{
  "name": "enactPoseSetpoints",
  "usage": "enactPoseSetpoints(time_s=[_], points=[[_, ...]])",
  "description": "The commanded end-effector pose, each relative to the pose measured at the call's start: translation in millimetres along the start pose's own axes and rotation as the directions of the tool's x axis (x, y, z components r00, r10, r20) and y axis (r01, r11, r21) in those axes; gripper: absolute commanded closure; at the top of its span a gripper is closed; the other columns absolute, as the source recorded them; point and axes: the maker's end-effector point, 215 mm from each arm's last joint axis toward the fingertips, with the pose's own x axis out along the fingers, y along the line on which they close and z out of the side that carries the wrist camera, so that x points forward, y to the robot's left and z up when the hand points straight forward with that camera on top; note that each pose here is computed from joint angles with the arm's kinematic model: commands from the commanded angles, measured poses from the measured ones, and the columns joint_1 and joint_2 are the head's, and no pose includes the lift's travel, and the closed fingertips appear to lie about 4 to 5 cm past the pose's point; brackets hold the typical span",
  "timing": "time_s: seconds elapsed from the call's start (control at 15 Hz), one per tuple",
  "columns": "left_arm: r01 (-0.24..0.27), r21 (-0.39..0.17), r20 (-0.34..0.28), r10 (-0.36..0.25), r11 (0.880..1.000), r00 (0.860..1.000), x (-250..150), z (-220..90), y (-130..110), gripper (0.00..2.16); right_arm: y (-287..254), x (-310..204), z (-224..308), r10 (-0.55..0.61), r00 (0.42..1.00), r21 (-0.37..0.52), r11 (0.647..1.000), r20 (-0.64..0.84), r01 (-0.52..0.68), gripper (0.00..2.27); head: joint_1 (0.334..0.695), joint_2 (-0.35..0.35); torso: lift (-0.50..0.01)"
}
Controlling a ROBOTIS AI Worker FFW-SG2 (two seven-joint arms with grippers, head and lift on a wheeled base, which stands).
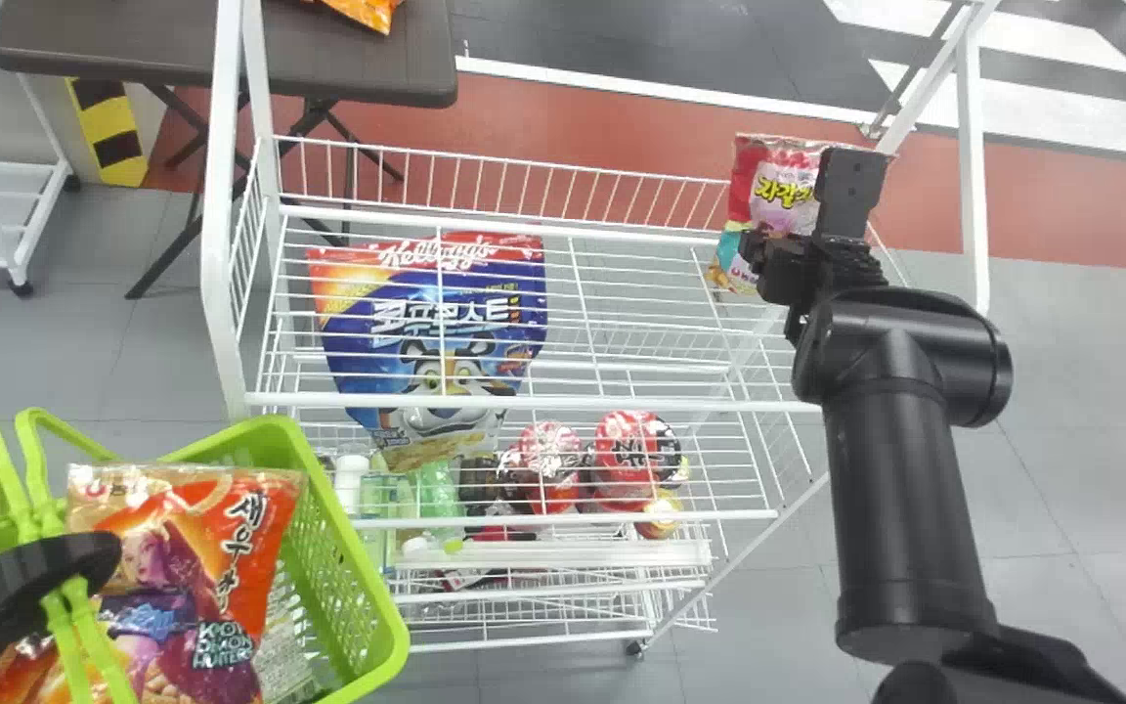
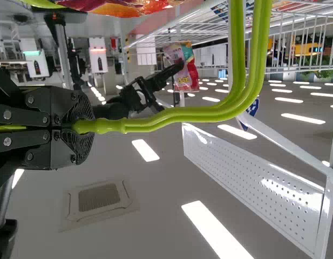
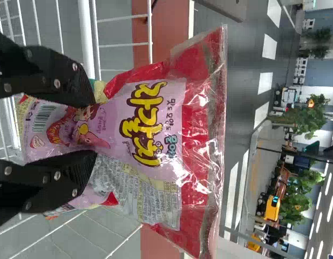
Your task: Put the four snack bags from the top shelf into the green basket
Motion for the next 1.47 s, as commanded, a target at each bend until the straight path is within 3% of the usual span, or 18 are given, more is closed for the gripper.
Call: enactPoseSetpoints(time_s=[0.0, 0.27, 0.53, 0.67, 0.8, 0.93, 1.2, 1.4], points=[[0.013, -0.002, 0.001, -0.013, 1.000, 1.000, 0, 0, -3, 2.15, 1, -16, 10, 0.017, 0.999, 0.025, 1.000, 0.042, -0.018, 2.26, 0.695, -0.254, 0.000], [0.011, 0.002, 0.002, -0.011, 1.000, 1.000, -2, 2, -4, 2.15, 26, -84, 14, 0.141, 0.990, 0.103, 0.984, 0.023, -0.143, 2.26, 0.695, -0.244, 0.000], [0.015, 0.008, -0.001, -0.015, 1.000, 1.000, 1, 4, -5, 2.15, 104, -188, 4, 0.371, 0.927, 0.117, 0.924, -0.044, -0.364, 2.26, 0.695, -0.178, 0.000], [0.015, 0.010, -0.001, -0.015, 1.000, 1.000, 1, 5, -6, 2.15, 145, -240, -28, 0.506, 0.845, 0.165, 0.861, -0.174, -0.481, 2.26, 0.695, -0.128, 0.000], [0.017, 0.011, -0.003, -0.017, 1.000, 1.000, 2, 5, -6, 2.15, 187, -292, -68, 0.623, 0.715, 0.202, 0.781, -0.316, -0.591, 2.26, 0.695, -0.072, 0.000], [0.016, 0.010, -0.009, -0.016, 1.000, 1.000, 5, 4, -5, 2.15, 219, -318, -51, 0.710, 0.649, 0.206, 0.703, -0.275, -0.681, 2.26, 0.695, 0.026, 0.000], [0.016, 0.005, -0.016, -0.016, 1.000, 1.000, 9, 2, -2, 2.15, 277, -371, 6, 0.866, 0.475, 0.206, 0.499, -0.157, -0.842, 2.26, 0.695, 0.138, 0.000], [0.038, 0.018, -0.033, -0.037, 0.999, 0.999, 22, 10, -7, 2.15, 312, -386, -2, 0.897, 0.401, 0.212, 0.435, -0.188, -0.875, 2.26, 0.695, 0.202, 0.000]])
